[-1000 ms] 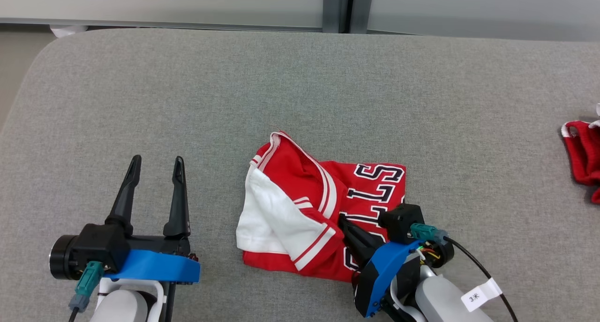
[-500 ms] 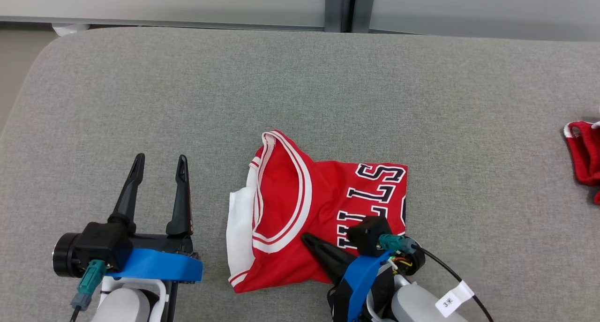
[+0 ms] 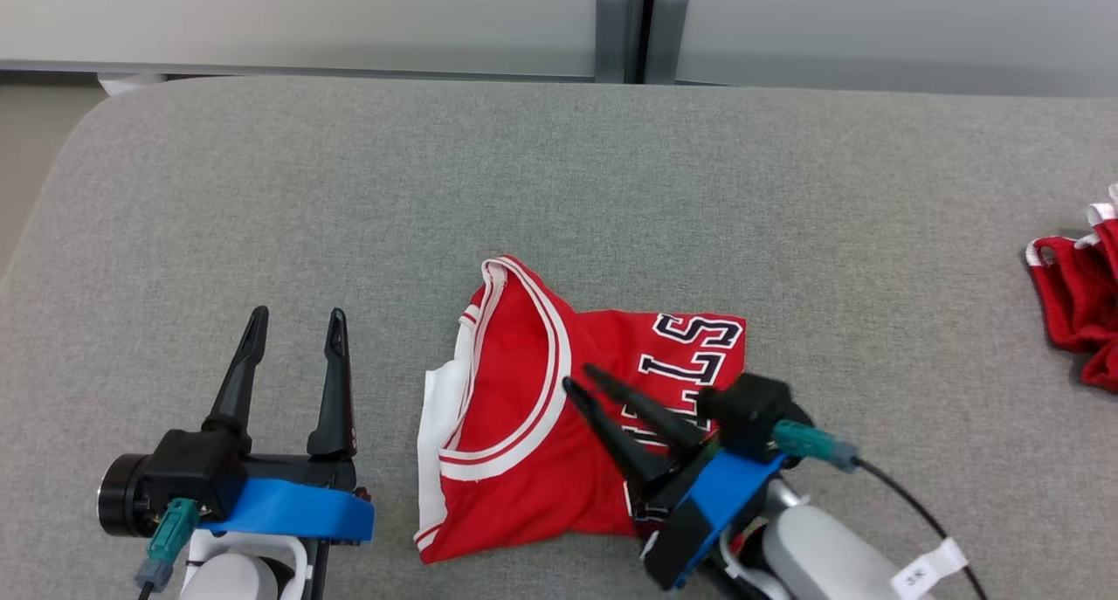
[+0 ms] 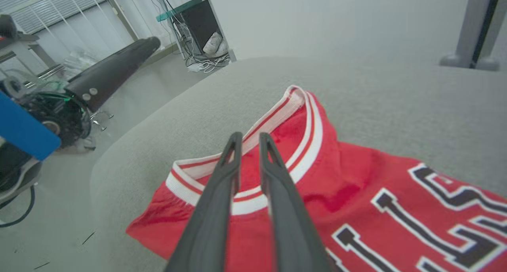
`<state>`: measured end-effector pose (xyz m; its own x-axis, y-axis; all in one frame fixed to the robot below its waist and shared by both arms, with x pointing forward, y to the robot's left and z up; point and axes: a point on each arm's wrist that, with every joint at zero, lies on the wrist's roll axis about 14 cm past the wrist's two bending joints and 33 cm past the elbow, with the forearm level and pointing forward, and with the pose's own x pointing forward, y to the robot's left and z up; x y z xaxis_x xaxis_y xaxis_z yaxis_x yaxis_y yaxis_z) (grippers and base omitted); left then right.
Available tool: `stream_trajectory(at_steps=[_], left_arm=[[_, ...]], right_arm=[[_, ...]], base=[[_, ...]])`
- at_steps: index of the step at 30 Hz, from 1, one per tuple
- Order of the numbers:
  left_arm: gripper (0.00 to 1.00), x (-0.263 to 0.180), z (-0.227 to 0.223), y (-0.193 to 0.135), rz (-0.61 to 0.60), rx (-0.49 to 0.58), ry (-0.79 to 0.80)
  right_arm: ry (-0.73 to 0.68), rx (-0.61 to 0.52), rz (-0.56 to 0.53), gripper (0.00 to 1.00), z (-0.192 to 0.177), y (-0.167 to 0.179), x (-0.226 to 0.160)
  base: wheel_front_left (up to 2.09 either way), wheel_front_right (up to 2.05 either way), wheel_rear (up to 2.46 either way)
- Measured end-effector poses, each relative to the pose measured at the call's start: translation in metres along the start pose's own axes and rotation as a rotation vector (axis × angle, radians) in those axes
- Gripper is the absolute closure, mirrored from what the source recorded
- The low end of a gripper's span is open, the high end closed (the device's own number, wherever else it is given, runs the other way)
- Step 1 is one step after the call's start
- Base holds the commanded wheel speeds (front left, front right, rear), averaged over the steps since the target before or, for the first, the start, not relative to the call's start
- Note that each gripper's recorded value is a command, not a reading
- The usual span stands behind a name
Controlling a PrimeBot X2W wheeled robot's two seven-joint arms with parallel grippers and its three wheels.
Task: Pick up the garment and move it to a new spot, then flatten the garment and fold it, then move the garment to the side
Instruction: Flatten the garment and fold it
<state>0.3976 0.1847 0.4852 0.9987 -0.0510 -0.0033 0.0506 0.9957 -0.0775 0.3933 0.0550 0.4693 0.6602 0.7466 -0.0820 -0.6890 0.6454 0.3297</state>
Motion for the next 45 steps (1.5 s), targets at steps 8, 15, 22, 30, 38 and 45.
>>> stream_trajectory(at_steps=[8,15,22,30,38,45], left_arm=[[0.0,-0.008,0.003,-0.004,-0.014,0.015,-0.001],[0.0,-0.016,0.007,-0.007,-0.032,0.031,-0.006],[0.0,-0.028,0.006,-0.009,-0.049,0.045,0.009],[0.0,-0.045,0.003,-0.008,-0.049,0.048,0.026],[0.0,-0.05,0.0,-0.006,-0.04,0.044,0.035],[0.0,-0.05,0.0,-0.006,-0.046,0.047,0.037]], right_arm=[[-0.233,-0.094,-0.323,0.0,0.07,-0.087,-0.064],[-0.274,-0.172,-0.591,0.0,0.09,-0.131,-0.146],[-0.26,-0.192,-0.684,0.0,0.09,-0.122,-0.187],[-0.235,-0.183,-0.713,0.0,0.083,-0.107,-0.208],[-0.218,-0.176,-0.714,0.0,0.08,-0.1,-0.211],[-0.225,-0.18,-0.718,0.0,0.082,-0.098,-0.213]], base=[[0.0,0.0,0.0],[0.0,0.0,0.0],[0.0,0.0,0.0],[0.0,0.0,0.0],[0.0,0.0,0.0],[0.0,0.0,0.0]])
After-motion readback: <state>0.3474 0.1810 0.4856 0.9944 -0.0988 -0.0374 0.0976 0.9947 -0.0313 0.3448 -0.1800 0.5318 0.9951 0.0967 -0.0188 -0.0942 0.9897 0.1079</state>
